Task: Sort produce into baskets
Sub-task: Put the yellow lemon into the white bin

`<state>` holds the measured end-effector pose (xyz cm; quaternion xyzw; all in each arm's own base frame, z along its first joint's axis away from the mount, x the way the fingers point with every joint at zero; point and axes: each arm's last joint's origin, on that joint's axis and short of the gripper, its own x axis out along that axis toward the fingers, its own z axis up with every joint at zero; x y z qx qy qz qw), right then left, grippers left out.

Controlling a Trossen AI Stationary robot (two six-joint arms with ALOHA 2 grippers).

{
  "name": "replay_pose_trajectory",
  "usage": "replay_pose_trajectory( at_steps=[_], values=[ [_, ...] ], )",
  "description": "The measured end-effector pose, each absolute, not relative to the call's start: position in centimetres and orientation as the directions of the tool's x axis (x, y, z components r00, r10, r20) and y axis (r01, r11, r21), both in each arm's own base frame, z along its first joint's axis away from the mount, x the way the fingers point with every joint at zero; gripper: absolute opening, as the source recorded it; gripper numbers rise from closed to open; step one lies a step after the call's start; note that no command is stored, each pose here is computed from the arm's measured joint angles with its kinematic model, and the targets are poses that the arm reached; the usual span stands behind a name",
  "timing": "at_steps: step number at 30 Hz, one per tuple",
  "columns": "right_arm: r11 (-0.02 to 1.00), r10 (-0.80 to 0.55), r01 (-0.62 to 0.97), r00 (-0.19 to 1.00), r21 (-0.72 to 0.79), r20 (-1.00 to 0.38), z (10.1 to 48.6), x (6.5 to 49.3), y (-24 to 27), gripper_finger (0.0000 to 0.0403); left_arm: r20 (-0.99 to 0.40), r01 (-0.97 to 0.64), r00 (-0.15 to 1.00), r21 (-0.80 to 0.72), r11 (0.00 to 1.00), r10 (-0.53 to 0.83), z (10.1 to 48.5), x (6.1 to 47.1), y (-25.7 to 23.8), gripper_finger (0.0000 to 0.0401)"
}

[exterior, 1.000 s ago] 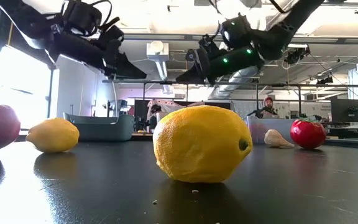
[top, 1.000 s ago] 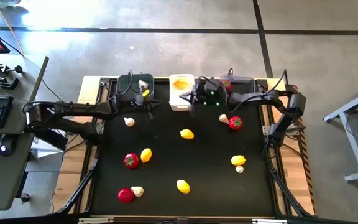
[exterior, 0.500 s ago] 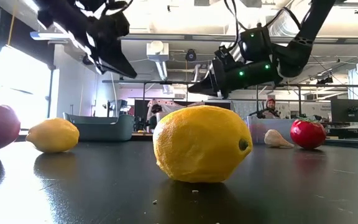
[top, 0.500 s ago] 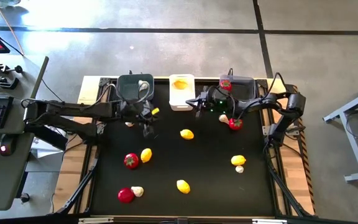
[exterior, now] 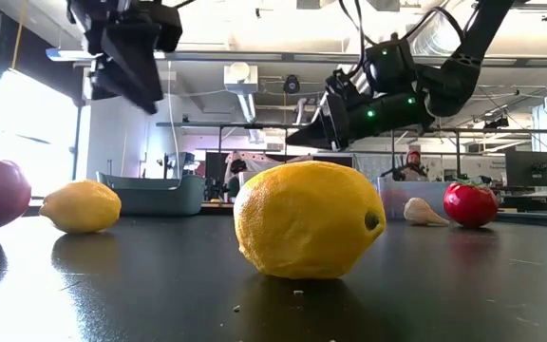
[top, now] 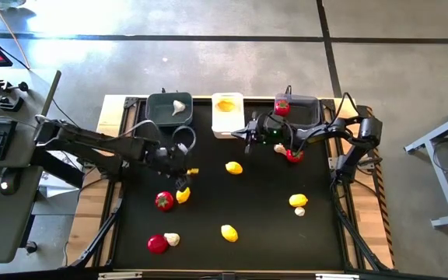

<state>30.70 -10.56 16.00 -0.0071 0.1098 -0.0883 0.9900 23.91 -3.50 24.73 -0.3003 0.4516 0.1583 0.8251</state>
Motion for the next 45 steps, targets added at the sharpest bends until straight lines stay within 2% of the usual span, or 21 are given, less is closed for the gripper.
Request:
replay_pose_trajectory(
  at_steps=[10, 15, 20, 30, 34, 40, 45],
  values=[
    [0.986, -0.164, 0.160, 0.952, -0.037, -0.258, 15.6, 30.6, -10.5, 0.0000, -0.965, -0.698, 0.238, -0.250, 0.672, -0.111, 22.6, 26.5, -5.1, 0.0221],
    [0.987, -0.163, 0.158, 0.951, -0.040, -0.262, 15.6, 30.6, -10.4, 0.0000, -0.971, -0.746, 0.171, -0.237, 0.622, -0.165, 21.2, 27.4, -5.5, 0.0249],
    [0.987, -0.163, 0.158, 0.951, -0.040, -0.263, 15.5, 30.6, -10.4, 0.0000, -0.982, -0.783, 0.093, -0.175, 0.596, -0.166, 19.8, 27.7, -5.4, 0.0257],
    [0.987, -0.163, 0.159, 0.949, -0.039, -0.268, 15.5, 30.6, -10.4, 0.0000, -0.990, -0.748, -0.009, -0.087, 0.658, -0.141, 17.4, 28.3, -5.5, 0.0257],
    [0.987, -0.163, 0.158, 0.949, -0.039, -0.270, 15.5, 30.6, -10.4, 0.0000, -0.990, -0.719, -0.035, -0.072, 0.691, -0.140, 16.7, 28.5, -5.5, 0.0244],
    [0.989, -0.144, 0.150, 0.951, 0.002, -0.275, 15.4, 30.6, -10.4, 0.0000, -0.990, -0.559, -0.035, -0.094, 0.824, -0.137, 16.8, 28.4, -5.6, 0.0185],
    [0.990, -0.141, 0.143, 0.950, -0.013, -0.280, 15.4, 30.6, -10.3, 0.0000, -0.998, -0.434, -0.025, -0.039, 0.900, -0.055, 16.8, 28.3, -5.3, 0.0123]
  ],
)
